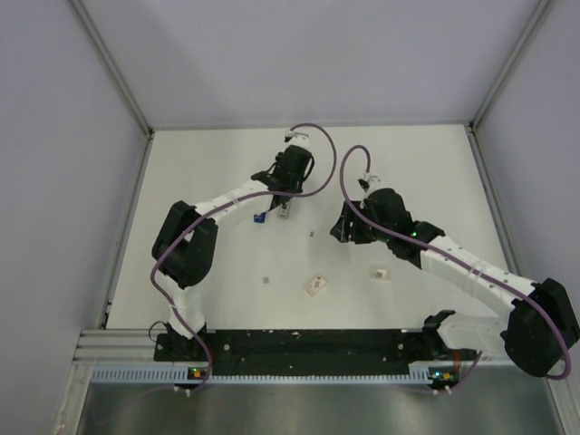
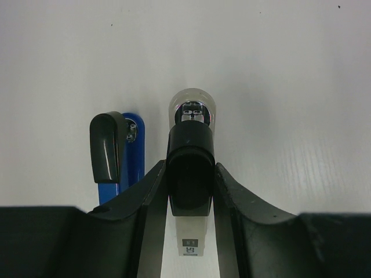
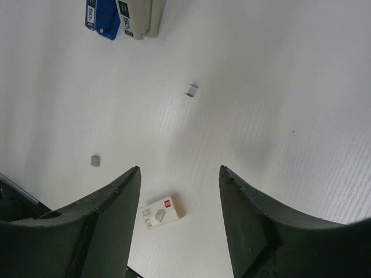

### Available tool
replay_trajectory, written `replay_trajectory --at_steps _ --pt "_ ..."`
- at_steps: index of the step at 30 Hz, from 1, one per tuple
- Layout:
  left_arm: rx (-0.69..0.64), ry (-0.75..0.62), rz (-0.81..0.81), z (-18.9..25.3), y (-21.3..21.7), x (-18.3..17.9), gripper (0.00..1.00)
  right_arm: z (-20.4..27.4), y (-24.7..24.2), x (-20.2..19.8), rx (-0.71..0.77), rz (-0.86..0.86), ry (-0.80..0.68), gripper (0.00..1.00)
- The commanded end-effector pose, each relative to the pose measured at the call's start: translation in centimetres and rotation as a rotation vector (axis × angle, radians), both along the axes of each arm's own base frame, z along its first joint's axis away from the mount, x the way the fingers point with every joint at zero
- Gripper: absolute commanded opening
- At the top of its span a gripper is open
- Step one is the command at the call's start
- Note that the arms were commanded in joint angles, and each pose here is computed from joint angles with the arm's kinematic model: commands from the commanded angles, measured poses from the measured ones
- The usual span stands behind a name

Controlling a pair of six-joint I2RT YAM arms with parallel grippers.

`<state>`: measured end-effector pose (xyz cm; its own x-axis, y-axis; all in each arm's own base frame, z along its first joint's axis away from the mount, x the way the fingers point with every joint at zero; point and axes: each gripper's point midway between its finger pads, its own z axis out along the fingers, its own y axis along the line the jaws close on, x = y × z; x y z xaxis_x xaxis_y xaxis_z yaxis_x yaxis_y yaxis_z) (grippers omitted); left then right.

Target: Unload the staples from the stapler

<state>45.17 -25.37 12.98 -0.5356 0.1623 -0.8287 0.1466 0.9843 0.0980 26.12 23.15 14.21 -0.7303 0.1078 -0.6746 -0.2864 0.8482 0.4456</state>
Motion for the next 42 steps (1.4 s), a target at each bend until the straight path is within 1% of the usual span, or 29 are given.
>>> replay_trajectory --at_steps 1,5,13,14,15,17,18,20,22,27,31,35,39,40,41,42 --pt "-0.068 -0.037 0.018 1.4 -0.1 1.1 0.00 1.0 0.7 0.2 0.032 0.017 -0.033 0.57" --pt "-0.058 0.025 0.009 0.1 0.0 1.1 0.00 0.8 0.9 0.1 0.035 0.025 -0.025 0.57" --pt "-0.035 0.168 0.038 -2.3 1.5 0.9 0.00 0.7 1.0 0.0 0.036 0.031 -0.017 0.58" --pt "-0.025 0.189 0.041 -2.7 1.7 0.9 0.04 0.6 1.0 0.0 0.037 0.032 -0.014 0.59" --pt "-0.010 0.207 0.045 -3.0 1.8 0.9 0.12 0.6 1.1 0.0 0.037 0.033 -0.012 0.59" --pt "0.003 0.216 0.044 -3.1 1.8 1.0 0.32 0.6 1.2 -0.1 0.039 0.040 -0.008 0.60" --pt "0.000 0.216 0.041 -3.1 1.7 1.0 0.39 0.6 1.2 -0.1 0.040 0.041 -0.007 0.61" --pt "-0.011 0.207 0.030 -2.8 1.5 1.0 0.46 0.6 1.3 -0.1 0.042 0.042 -0.008 0.62" --pt "-0.016 0.192 0.025 -2.3 1.4 1.2 0.52 0.8 1.2 -0.2 0.037 0.046 -0.012 0.62" --pt "-0.041 0.125 0.028 0.8 1.6 1.4 0.66 1.3 0.8 -0.1 0.016 0.049 -0.028 0.64" --pt "-0.113 0.074 0.020 4.3 1.7 0.4 0.70 1.6 0.7 -0.2 -0.006 0.071 -0.035 0.64" --pt "-0.166 0.064 0.001 6.5 2.3 -1.8 0.70 1.5 1.2 -0.7 -0.010 0.125 -0.026 0.64" --pt "-0.206 0.103 0.004 6.0 3.4 -5.2 0.67 1.3 2.5 -1.5 -0.011 0.193 -0.011 0.64" --pt "-0.225 0.092 0.006 6.5 3.7 -5.8 0.67 1.2 3.1 -1.9 -0.016 0.219 -0.008 0.64" --pt "-0.224 0.101 0.013 5.8 4.4 -6.7 0.67 1.0 3.8 -2.4 -0.021 0.250 -0.006 0.64" --pt "-0.235 0.096 0.018 6.1 4.8 -7.5 0.67 0.9 4.4 -2.8 -0.030 0.279 -0.010 0.64"
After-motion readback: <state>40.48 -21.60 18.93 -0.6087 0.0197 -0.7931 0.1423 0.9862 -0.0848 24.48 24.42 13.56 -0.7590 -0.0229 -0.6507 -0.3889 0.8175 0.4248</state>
